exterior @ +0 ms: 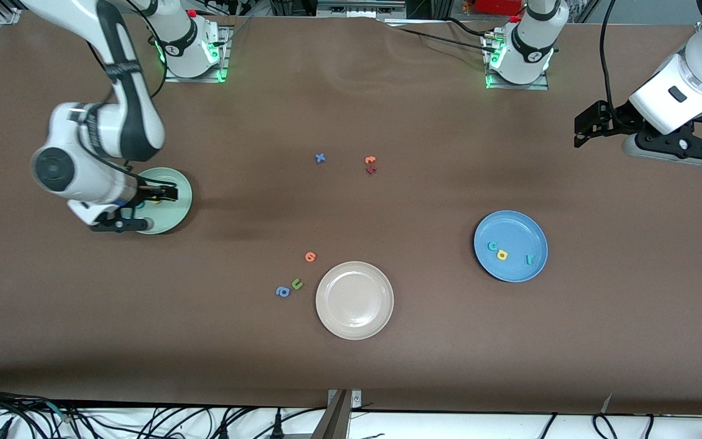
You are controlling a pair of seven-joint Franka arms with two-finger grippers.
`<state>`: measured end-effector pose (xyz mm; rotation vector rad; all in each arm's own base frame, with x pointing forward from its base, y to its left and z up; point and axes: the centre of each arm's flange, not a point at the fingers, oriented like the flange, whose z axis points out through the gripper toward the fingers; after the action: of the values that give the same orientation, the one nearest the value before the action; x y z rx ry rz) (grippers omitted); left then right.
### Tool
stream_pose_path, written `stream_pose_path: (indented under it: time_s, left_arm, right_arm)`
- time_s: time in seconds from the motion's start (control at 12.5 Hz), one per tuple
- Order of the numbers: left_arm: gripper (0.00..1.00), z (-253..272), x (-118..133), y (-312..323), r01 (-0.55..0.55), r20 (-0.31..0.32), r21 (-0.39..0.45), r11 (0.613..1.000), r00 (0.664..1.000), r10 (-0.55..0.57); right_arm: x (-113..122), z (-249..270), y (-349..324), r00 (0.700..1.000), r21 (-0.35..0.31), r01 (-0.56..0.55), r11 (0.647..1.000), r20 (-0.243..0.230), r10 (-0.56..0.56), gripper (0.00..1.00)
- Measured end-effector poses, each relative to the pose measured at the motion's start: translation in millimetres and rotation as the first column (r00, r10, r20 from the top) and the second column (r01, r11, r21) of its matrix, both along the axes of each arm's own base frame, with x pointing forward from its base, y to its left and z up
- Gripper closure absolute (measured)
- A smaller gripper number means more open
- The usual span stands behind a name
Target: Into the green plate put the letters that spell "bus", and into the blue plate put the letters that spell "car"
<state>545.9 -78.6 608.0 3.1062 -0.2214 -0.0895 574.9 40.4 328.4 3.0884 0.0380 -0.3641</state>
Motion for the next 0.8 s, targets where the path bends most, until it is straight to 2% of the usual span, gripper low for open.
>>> stream_pose_path:
  time_s: [0.32, 0.4, 0.56, 0.8]
  left_arm:
    - [0.0, 0, 0, 0, 0.0, 0.001, 0.0, 1.0, 1.0, 0.0]
    - [0.0, 0, 0, 0, 0.0, 0.001, 0.0, 1.0, 1.0, 0.0]
    - [0.0, -1, 1, 0, 0.0, -0.002, 0.0, 1.0, 1.0, 0.0]
    - [0.0, -3, 2, 0, 0.0, -0.005, 0.0, 1.0, 1.0, 0.0]
  right_arm:
    - [24, 111, -8, 0.999, 0.013, 0.027, 1.0, -0.031, -0.027, 0.01]
    - [27, 138, -11, 0.999, 0.012, 0.036, 0.999, -0.025, -0.035, 0.01]
    - [33, 182, -13, 0.998, 0.0, 0.065, 0.998, 0.019, -0.065, 0.01]
    - [36, 194, -11, 0.996, -0.015, 0.074, 0.997, 0.043, -0.073, 0.0]
